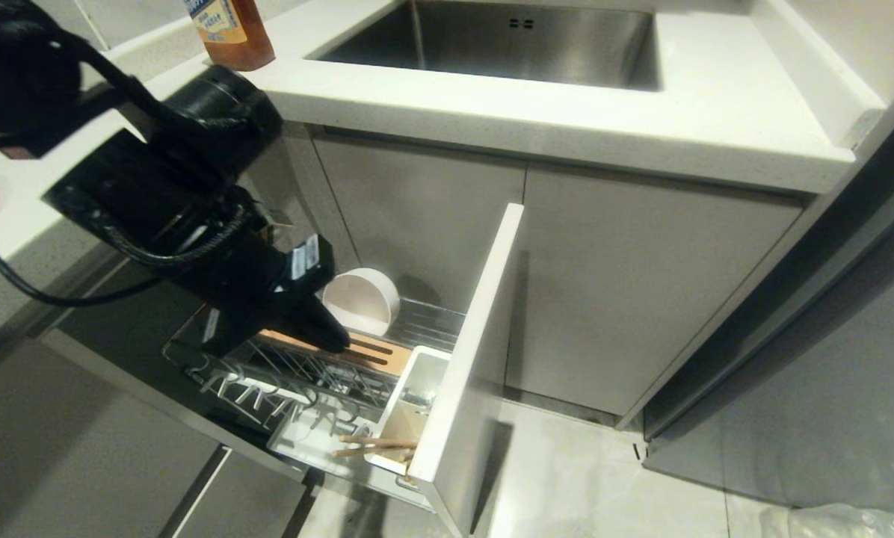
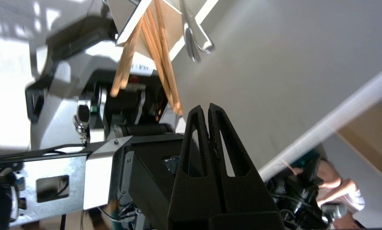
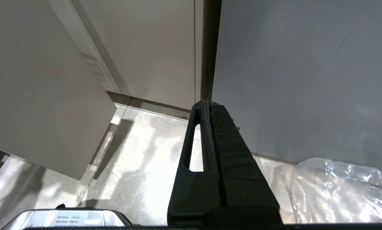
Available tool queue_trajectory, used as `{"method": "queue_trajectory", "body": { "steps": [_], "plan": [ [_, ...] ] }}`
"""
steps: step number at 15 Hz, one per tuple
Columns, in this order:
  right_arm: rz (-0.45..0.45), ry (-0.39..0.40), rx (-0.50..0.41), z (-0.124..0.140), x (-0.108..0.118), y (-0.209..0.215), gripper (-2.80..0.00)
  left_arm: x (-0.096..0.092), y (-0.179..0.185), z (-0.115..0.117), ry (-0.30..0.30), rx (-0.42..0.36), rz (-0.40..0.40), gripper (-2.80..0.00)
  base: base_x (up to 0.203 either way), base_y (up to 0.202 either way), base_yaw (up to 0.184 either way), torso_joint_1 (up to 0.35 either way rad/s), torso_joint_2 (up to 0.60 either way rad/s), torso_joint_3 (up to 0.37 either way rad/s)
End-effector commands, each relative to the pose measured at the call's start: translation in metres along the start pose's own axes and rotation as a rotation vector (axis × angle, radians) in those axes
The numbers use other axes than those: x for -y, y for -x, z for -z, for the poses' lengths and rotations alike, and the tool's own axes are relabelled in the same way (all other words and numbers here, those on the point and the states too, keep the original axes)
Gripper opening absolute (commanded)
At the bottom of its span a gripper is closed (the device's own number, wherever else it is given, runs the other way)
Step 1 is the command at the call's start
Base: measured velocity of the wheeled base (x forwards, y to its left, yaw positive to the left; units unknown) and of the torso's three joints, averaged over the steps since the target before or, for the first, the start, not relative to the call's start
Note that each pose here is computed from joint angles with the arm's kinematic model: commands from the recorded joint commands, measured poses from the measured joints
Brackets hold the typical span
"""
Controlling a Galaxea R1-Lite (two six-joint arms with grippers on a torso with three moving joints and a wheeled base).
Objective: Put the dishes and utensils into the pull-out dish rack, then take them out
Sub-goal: Pick up the plate and place it in the cupboard
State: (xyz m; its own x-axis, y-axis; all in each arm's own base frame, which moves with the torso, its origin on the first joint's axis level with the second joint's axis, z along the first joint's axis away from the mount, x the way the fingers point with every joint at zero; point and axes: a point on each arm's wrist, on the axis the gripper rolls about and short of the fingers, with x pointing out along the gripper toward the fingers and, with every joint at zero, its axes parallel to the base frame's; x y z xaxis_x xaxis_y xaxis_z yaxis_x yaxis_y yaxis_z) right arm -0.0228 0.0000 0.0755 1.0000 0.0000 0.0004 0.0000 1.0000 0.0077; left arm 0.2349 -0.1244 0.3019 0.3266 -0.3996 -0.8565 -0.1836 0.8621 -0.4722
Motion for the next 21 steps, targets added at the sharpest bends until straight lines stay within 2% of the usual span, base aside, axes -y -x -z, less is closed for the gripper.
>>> {"method": "queue_trajectory", "body": {
  "steps": [1, 5, 8, 11, 13, 15, 17, 18, 19, 21],
  "plan": [
    [0.000, 0.000, 0.000, 0.000, 0.000, 0.000, -2.80, -0.008, 0.040, 0.019, -0.017, 0.082, 0.058, -2.80, 0.000, 0.000, 0.000, 0.000, 0.00, 0.000],
    [0.000, 0.000, 0.000, 0.000, 0.000, 0.000, -2.80, -0.024, 0.107, 0.051, -0.066, 0.349, 0.093, -2.80, 0.000, 0.000, 0.000, 0.000, 0.00, 0.000],
    [0.000, 0.000, 0.000, 0.000, 0.000, 0.000, -2.80, -0.041, 0.144, 0.069, -0.089, 0.574, 0.040, -2.80, 0.000, 0.000, 0.000, 0.000, 0.00, 0.000],
    [0.000, 0.000, 0.000, 0.000, 0.000, 0.000, -2.80, -0.060, 0.166, 0.068, -0.039, 0.754, -0.056, -2.80, 0.000, 0.000, 0.000, 0.000, 0.00, 0.000],
    [0.000, 0.000, 0.000, 0.000, 0.000, 0.000, -2.80, -0.073, 0.178, 0.060, 0.021, 0.873, -0.134, -2.80, 0.000, 0.000, 0.000, 0.000, 0.00, 0.000],
    [0.000, 0.000, 0.000, 0.000, 0.000, 0.000, -2.80, -0.081, 0.187, 0.046, 0.079, 0.999, -0.193, -2.80, 0.000, 0.000, 0.000, 0.000, 0.00, 0.000],
    [0.000, 0.000, 0.000, 0.000, 0.000, 0.000, -2.80, -0.088, 0.187, 0.020, 0.135, 1.069, -0.251, -2.80, 0.000, 0.000, 0.000, 0.000, 0.00, 0.000],
    [0.000, 0.000, 0.000, 0.000, 0.000, 0.000, -2.80, -0.093, 0.184, 0.008, 0.160, 1.075, -0.279, -1.81, 0.000, 0.000, 0.000, 0.000, 0.00, 0.000],
    [0.000, 0.000, 0.000, 0.000, 0.000, 0.000, -2.80, -0.097, 0.181, -0.001, 0.181, 1.078, -0.301, 0.00, 0.000, 0.000, 0.000, 0.000, 0.00, 0.000],
    [0.000, 0.000, 0.000, 0.000, 0.000, 0.000, -2.80, -0.105, 0.178, -0.019, 0.214, 1.099, -0.328, 0.00, 0.000, 0.000, 0.000, 0.000, 0.00, 0.000]
  ]
}}
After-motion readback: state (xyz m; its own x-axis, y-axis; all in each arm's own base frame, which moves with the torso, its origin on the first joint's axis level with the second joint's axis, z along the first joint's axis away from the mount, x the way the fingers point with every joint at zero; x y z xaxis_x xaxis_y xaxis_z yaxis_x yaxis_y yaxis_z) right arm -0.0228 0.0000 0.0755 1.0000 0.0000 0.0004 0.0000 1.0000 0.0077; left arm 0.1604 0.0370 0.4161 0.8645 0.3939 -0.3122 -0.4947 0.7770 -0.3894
